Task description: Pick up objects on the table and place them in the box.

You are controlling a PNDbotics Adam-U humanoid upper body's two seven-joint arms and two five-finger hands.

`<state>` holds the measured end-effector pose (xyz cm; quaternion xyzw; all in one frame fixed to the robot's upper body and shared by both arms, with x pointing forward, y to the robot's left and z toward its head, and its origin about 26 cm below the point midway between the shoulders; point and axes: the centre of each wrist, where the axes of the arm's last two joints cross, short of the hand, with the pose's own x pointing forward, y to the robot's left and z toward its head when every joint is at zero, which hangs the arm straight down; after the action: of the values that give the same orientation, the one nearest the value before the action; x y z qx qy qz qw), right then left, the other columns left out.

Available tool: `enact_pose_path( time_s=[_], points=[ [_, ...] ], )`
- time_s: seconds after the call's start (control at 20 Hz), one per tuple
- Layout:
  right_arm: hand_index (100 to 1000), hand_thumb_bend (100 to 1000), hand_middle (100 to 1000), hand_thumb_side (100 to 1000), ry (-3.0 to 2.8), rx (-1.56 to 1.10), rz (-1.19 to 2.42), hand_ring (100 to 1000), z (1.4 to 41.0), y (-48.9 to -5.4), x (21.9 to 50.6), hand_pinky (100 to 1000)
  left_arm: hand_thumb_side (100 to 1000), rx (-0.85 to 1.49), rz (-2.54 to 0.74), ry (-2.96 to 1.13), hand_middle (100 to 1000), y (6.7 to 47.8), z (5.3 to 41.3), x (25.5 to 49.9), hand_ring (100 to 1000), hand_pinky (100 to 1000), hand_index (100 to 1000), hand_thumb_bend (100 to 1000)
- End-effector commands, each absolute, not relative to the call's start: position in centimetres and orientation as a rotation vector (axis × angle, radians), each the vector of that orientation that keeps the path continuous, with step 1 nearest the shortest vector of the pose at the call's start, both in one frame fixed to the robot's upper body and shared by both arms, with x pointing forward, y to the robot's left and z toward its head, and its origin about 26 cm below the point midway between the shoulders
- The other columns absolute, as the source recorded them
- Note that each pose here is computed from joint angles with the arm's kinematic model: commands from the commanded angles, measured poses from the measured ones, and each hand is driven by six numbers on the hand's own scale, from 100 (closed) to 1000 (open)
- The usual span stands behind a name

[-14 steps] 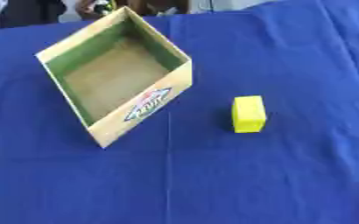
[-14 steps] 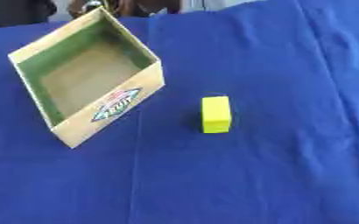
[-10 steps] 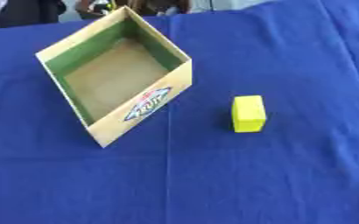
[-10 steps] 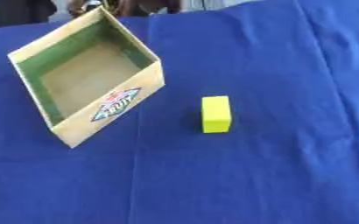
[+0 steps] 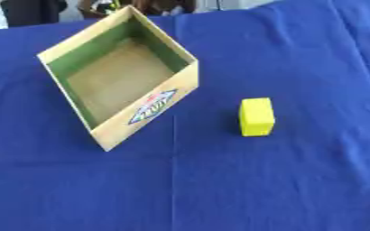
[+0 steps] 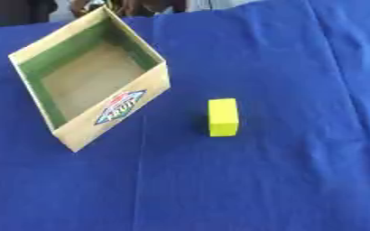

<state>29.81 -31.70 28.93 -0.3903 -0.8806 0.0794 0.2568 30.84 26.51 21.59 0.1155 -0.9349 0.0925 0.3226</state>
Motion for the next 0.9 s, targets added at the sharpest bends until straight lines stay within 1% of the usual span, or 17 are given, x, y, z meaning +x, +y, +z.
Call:
enact_pose_path(
  time_s=[0.05,0.15,0.2,0.25,0.35,0.5,0.55,0.6,0.7,0.8,0.85,0.9],
  points=[
    [853,111,814,924,-2.414,-1.151,0.402,850,31.4,-30.7,29.3,777,977,0.297,0.220,-2.485,726,26.6,22.4,30.6,727,723,895,100],
    [853,117,815,927,-2.403,-1.194,0.499,849,32.4,-29.8,29.3,778,977,0.294,0.216,-2.484,726,26.5,22.4,30.6,727,723,895,100],
    [866,159,830,946,-2.393,-1.218,0.548,852,32.8,-29.5,29.3,786,977,0.291,0.212,-2.483,726,26.5,22.4,30.6,727,723,895,100],
    [870,170,834,946,-2.384,-1.243,0.595,854,33.3,-29.1,29.3,789,977,0.288,0.208,-2.483,726,26.4,22.4,30.6,727,723,895,100],
    [870,173,835,947,-2.353,-1.294,0.685,854,33.9,-28.5,29.2,790,977,0.281,0.206,-2.482,726,26.4,22.4,30.6,727,723,895,100],
    [892,256,854,935,-2.278,-1.380,0.821,866,34.6,-27.9,29.3,812,977,0.267,0.198,-2.482,726,26.2,22.4,30.6,728,723,895,100],
    [898,284,859,938,-2.249,-1.400,0.868,871,34.5,-28.0,29.6,819,977,0.260,0.195,-2.483,726,26.1,22.4,30.6,728,723,895,100],
    [898,284,859,938,-2.222,-1.412,0.912,871,34.3,-28.0,30.0,819,977,0.256,0.192,-2.483,726,26.0,22.5,30.6,728,723,895,100],
    [904,323,861,928,-2.173,-1.419,0.996,875,33.8,-27.9,31.0,827,977,0.250,0.187,-2.483,727,26.0,22.5,30.6,728,723,896,100],
    [906,393,856,909,-2.126,-1.418,1.073,879,33.2,-27.8,32.0,836,977,0.246,0.183,-2.483,727,25.9,22.5,30.6,729,724,893,100],
    [906,405,853,902,-2.101,-1.417,1.106,880,32.8,-27.7,32.5,837,977,0.245,0.181,-2.483,727,25.9,22.5,30.6,729,724,892,100],
    [906,443,847,876,-2.073,-1.415,1.137,882,32.5,-27.5,33.1,839,977,0.243,0.179,-2.483,727,25.9,22.5,30.6,729,724,893,100]
  ],
)
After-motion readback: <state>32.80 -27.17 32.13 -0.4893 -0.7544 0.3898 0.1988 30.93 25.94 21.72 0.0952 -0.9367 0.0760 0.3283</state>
